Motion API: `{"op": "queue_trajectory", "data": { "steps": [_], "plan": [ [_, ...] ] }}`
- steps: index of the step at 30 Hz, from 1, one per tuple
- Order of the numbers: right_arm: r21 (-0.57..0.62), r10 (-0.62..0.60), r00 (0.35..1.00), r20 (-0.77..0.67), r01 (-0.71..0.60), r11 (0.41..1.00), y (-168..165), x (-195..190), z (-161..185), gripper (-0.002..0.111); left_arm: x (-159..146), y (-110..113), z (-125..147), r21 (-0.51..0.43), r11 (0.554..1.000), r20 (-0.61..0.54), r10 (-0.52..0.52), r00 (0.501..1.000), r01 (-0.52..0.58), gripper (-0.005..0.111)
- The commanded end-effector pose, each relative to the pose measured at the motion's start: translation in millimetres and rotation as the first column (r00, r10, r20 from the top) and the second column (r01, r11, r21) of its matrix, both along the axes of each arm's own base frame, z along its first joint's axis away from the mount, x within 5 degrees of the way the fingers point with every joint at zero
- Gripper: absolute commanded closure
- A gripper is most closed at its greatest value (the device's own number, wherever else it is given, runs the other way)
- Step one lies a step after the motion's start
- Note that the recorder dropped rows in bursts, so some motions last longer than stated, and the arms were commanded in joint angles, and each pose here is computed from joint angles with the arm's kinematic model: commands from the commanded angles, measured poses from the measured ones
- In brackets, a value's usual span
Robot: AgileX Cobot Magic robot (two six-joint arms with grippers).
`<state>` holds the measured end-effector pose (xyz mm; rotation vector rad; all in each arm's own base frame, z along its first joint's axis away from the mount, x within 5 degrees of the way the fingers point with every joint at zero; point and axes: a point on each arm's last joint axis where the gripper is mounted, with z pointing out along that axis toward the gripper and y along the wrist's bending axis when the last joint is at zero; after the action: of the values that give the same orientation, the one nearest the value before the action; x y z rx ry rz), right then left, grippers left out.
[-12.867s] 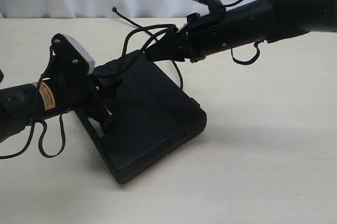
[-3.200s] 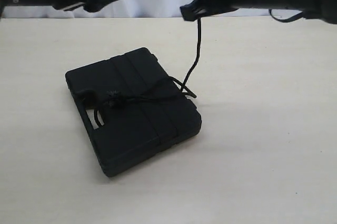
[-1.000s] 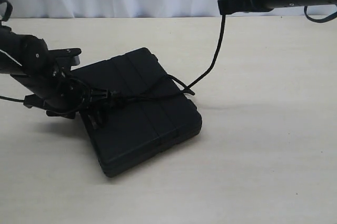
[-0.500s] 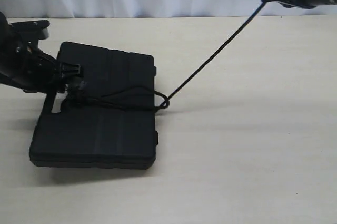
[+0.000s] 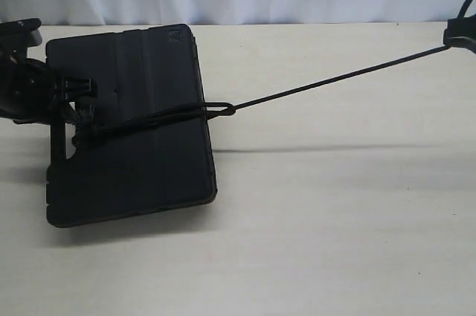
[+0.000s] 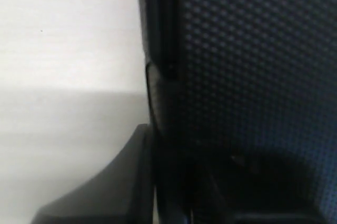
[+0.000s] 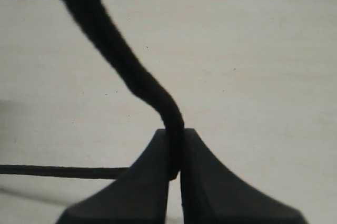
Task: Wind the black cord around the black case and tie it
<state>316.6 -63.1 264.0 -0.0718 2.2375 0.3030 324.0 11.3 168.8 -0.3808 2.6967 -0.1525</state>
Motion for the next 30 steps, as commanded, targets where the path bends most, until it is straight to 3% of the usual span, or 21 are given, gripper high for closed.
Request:
{"op": "queue_trajectory", "data": {
  "steps": [1, 14, 23, 27, 30],
  "plan": [
    [-0.102, -0.145, 0.989, 0.037, 0.148, 0.984, -29, 6, -6, 0.104, 5, 10, 9, 0.072, 0.997, 0.075, -0.038, 0.996, 0.033, 0.107],
    [-0.095, -0.234, 0.972, 0.003, 0.233, 0.968, -40, 18, -31, 0.104, 19, 3, -11, 0.026, 1.000, 0.132, 0.013, 0.991, -0.017, 0.107],
    [-0.099, -0.276, 0.961, 0.025, 0.277, 0.956, -44, 19, -30, 0.104, 33, -30, 0, 0.047, 0.997, 0.282, -0.070, 0.957, 0.059, 0.107],
    [-0.071, -0.287, 0.958, 0.005, 0.287, 0.955, -44, 22, -37, 0.104, 36, -34, -2, 0.053, 0.996, 0.306, -0.078, 0.949, 0.065, 0.106],
    [-0.056, -0.293, 0.956, -0.024, 0.292, 0.955, -45, 25, -47, 0.104, 39, -34, -12, 0.063, 0.996, 0.297, -0.085, 0.951, 0.070, 0.098]
  ]
}}
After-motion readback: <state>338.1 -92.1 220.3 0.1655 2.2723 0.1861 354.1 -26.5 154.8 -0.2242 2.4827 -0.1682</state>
